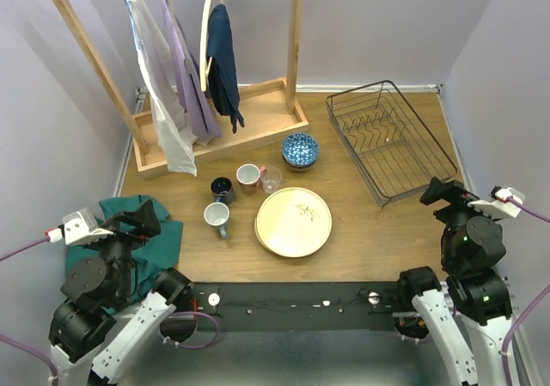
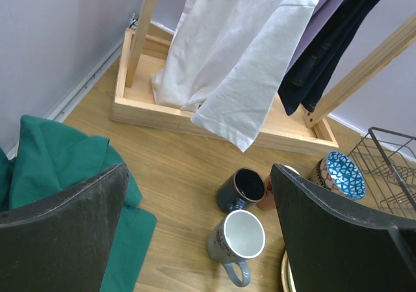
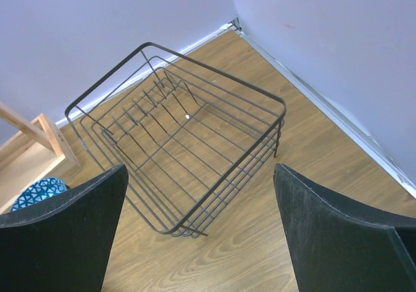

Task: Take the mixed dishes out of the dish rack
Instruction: Reset both arms

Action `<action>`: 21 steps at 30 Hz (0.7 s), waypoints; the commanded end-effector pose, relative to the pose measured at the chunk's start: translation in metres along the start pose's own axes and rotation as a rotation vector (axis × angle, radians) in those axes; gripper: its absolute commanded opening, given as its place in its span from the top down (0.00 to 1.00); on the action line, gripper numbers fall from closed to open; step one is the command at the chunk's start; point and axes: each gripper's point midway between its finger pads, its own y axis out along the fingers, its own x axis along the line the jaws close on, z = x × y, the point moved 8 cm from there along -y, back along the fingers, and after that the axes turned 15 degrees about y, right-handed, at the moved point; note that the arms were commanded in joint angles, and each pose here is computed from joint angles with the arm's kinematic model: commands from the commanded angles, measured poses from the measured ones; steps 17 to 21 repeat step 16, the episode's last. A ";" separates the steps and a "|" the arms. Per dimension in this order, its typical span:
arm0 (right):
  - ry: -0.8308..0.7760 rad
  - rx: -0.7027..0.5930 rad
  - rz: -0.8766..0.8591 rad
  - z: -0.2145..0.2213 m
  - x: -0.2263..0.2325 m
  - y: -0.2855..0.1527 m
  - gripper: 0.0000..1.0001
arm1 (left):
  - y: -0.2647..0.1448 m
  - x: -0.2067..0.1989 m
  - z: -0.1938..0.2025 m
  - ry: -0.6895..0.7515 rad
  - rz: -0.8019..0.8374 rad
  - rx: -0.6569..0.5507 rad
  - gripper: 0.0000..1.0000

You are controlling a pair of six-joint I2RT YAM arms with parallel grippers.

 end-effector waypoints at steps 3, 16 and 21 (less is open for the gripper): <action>-0.009 -0.003 0.050 0.003 -0.007 0.000 0.00 | -0.005 0.008 0.001 -0.074 -0.016 -0.071 0.01; -0.029 0.028 0.037 0.006 -0.004 0.002 0.00 | 0.004 0.000 0.007 -0.082 -0.028 -0.054 0.01; -0.029 0.028 0.037 0.006 -0.004 0.002 0.00 | 0.004 0.000 0.007 -0.082 -0.028 -0.054 0.01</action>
